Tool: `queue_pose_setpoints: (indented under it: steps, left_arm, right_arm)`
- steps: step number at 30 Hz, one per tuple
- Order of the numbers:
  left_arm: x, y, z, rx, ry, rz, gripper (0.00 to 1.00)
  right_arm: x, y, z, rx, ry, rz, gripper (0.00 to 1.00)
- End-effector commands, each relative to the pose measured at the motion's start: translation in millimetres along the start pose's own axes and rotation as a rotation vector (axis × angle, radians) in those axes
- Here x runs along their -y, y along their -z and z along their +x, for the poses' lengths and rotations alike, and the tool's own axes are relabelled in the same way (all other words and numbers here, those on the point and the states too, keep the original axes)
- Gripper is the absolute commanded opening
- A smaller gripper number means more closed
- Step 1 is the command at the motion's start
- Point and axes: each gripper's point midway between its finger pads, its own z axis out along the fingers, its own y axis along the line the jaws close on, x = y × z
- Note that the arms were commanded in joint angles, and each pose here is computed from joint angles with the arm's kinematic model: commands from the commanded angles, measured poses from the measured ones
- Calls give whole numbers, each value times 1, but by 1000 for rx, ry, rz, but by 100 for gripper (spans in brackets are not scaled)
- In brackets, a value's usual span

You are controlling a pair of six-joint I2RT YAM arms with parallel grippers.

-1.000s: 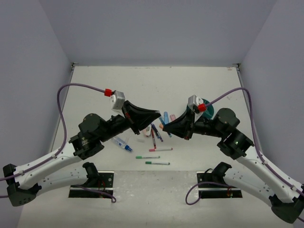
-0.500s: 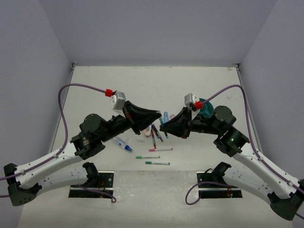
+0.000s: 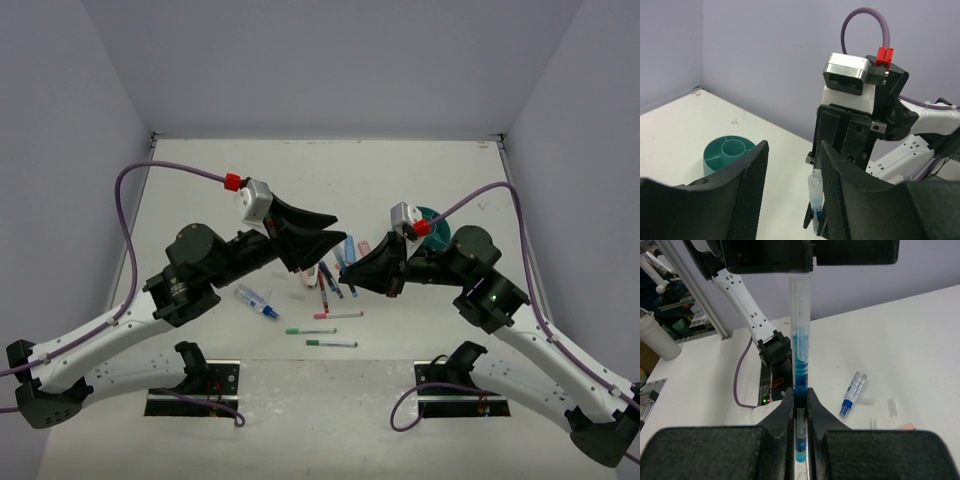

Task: Sort the stationery into containers
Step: Close the pen cap on the pen.

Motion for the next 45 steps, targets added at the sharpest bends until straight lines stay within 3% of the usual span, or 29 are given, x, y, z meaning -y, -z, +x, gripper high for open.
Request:
queue_pose_setpoints:
  steps: [1,7,11,12,19,25,32,38,41,45]
  left_arm:
    - [20,-1,-8,-5,-49,115,37]
    - [34,-1,22,-85,-28,232,35]
    - [29,-3,30,-103,-18,217,3]
    - [29,-3,31,-106,-17,215,1]
    - [26,0,47,-118,19,215,0]
    - [19,3,94,-146,148,227,0]
    - [32,10,156,-235,261,269,0]
    - [7,10,151,-272,178,113,0]
    - [-2,-2,117,-244,73,42,0]
    - [4,-22,78,-193,8,45,3]
  right_arm:
    - [-10,4,-12,27,48,-25,0]
    - [-13,7,-18,40,61,-24,0]
    - [-13,8,-21,45,64,-13,0]
    - [-13,8,-22,49,66,-12,0]
    - [-17,15,-54,164,82,30,0]
    - [-21,14,-121,311,115,61,0]
    - [-11,11,-165,340,90,34,0]
    - [13,2,-114,246,67,62,0]
    - [37,-7,-54,126,-14,107,0]
    - [51,-14,-16,87,-85,124,0]
